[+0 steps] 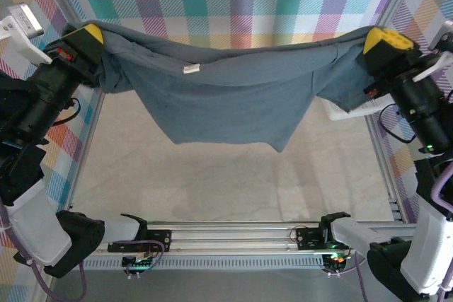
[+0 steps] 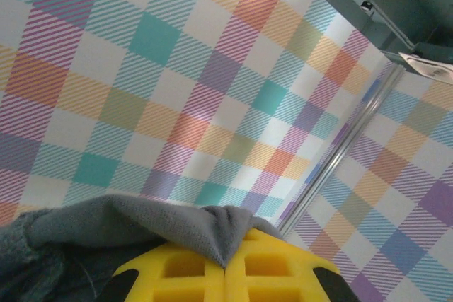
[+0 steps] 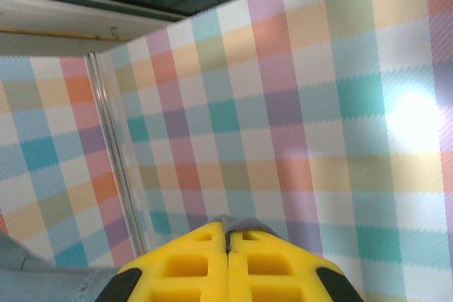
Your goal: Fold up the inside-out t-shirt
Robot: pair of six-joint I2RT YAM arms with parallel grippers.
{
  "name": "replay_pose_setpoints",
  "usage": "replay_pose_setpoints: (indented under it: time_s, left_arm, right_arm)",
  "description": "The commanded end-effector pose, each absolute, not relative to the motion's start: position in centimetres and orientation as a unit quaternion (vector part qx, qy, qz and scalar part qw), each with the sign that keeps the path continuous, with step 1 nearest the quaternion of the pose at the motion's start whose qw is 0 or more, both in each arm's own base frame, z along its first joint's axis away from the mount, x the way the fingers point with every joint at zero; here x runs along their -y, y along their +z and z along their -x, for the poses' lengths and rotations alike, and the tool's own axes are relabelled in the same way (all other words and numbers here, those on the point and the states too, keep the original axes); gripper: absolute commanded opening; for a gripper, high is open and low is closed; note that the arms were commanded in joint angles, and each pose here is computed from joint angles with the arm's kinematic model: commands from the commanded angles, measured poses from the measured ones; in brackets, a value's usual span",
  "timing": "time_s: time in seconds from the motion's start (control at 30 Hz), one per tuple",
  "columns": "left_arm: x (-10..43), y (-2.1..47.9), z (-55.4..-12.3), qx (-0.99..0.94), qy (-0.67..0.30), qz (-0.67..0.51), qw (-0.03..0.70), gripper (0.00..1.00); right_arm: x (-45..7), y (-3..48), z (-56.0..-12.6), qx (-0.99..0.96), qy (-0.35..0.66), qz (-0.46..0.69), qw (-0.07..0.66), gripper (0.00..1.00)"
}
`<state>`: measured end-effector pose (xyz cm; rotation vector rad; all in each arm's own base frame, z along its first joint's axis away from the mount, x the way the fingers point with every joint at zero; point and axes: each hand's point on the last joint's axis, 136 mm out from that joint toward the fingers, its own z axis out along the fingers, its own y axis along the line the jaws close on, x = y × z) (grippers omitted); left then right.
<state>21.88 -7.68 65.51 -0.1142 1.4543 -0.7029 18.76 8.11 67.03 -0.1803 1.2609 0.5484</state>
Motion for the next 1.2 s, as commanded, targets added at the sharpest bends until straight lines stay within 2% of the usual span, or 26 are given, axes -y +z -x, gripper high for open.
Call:
replay_pose_setpoints:
  time_s: [0.0, 0.1, 0.23, 0.33, 0.43, 0.47, 0.5, 0.53, 0.57, 0.6, 0.63, 0.73, 0.83, 0.93, 1.0, 1.1, 1.17]
  left_arm:
    - [8.7, 63.6, -26.9, -0.679, -0.295, 0.063, 0.669, 0.0]
    - [8.5, 60.5, -31.5, -0.717, -0.241, 0.086, 0.648, 0.0]
    - [9.0, 52.9, -40.0, -0.78, -0.182, 0.117, 0.588, 0.0]
    - [9.3, 46.6, -46.5, -0.807, -0.172, 0.146, 0.545, 0.0]
    - [9.7, 41.8, -52.8, -0.814, -0.169, 0.157, 0.533, 0.0]
    - [9.8, 40.5, -54.5, -0.816, -0.169, 0.156, 0.53, 0.03]
    - [10.0, 39.3, -56.3, -0.819, -0.171, 0.155, 0.525, 0.21]
    - [10.1, 38.3, -57.6, -0.825, -0.169, 0.147, 0.519, 0.39]
    - [10.1, 37.5, -58.4, -0.829, -0.159, 0.143, 0.516, 0.54]
    - [9.8, 36.8, -58.8, -0.833, -0.151, 0.148, 0.511, 0.72]
    - [9.8, 36.8, -58.8, -0.835, -0.156, 0.147, 0.508, 0.8]
    - [10.9, 39.3, -56.9, -0.827, -0.183, 0.11, 0.52, 0.92]
    - [13.3, 43.8, -52.5, -0.804, -0.218, 0.032, 0.553, 0.98]
    - [17.6, 45.4, -46.1, -0.788, -0.226, -0.098, 0.565, 1.0]
    - [21.0, 44.2, -41.3, -0.779, -0.212, -0.208, 0.552, 1.0]
    - [25.5, 38.6, -33.1, -0.754, -0.168, -0.409, 0.486, 1.0]
    - [26.7, 35.3, -29.3, -0.742, -0.151, -0.474, 0.45, 1.0]
  right_arm:
    - [-8.1, 64.0, -25.7, -0.66, 0.223, 0.042, 0.716, 0.0]
    - [-8.3, 61.4, -31.4, -0.704, 0.196, 0.027, 0.682, 0.0]
    - [-9.2, 54.7, -40.6, -0.762, 0.218, 0.01, 0.61, 0.0]
    - [-10.3, 49.5, -47.1, -0.784, 0.224, 0.027, 0.578, 0.0]
    - [-10.2, 44.5, -53.9, -0.802, 0.218, 0.028, 0.555, 0.0]
    - [-9.6, 42.7, -55.9, -0.81, 0.224, 0.015, 0.542, 0.06]
    - [-9.1, 41.3, -57.8, -0.813, 0.24, -0.003, 0.53, 0.34]
    - [-8.7, 40.6, -59.0, -0.813, 0.254, -0.015, 0.524, 0.55]
    - [-8.6, 40.1, -59.6, -0.814, 0.259, -0.019, 0.52, 0.63]
    - [-8.8, 40.3, -59.7, -0.812, 0.263, -0.012, 0.522, 0.68]
    - [-8.8, 40.3, -59.3, -0.813, 0.264, -0.006, 0.519, 0.71]
    - [-9.2, 38.9, -56.7, -0.842, 0.271, 0.002, 0.466, 0.72]
    - [-10.3, 37.3, -51.8, -0.874, 0.309, -0.012, 0.374, 0.73]
    - [-12.0, 34.6, -45.8, -0.9, 0.335, -0.03, 0.279, 0.73]
    - [-12.6, 32.4, -41.5, -0.908, 0.333, -0.05, 0.248, 0.73]
    - [-12.6, 28.9, -34.6, -0.902, 0.354, -0.113, 0.22, 0.73]
    - [-12.6, 26.0, -30.2, -0.9, 0.355, -0.159, 0.195, 0.71]
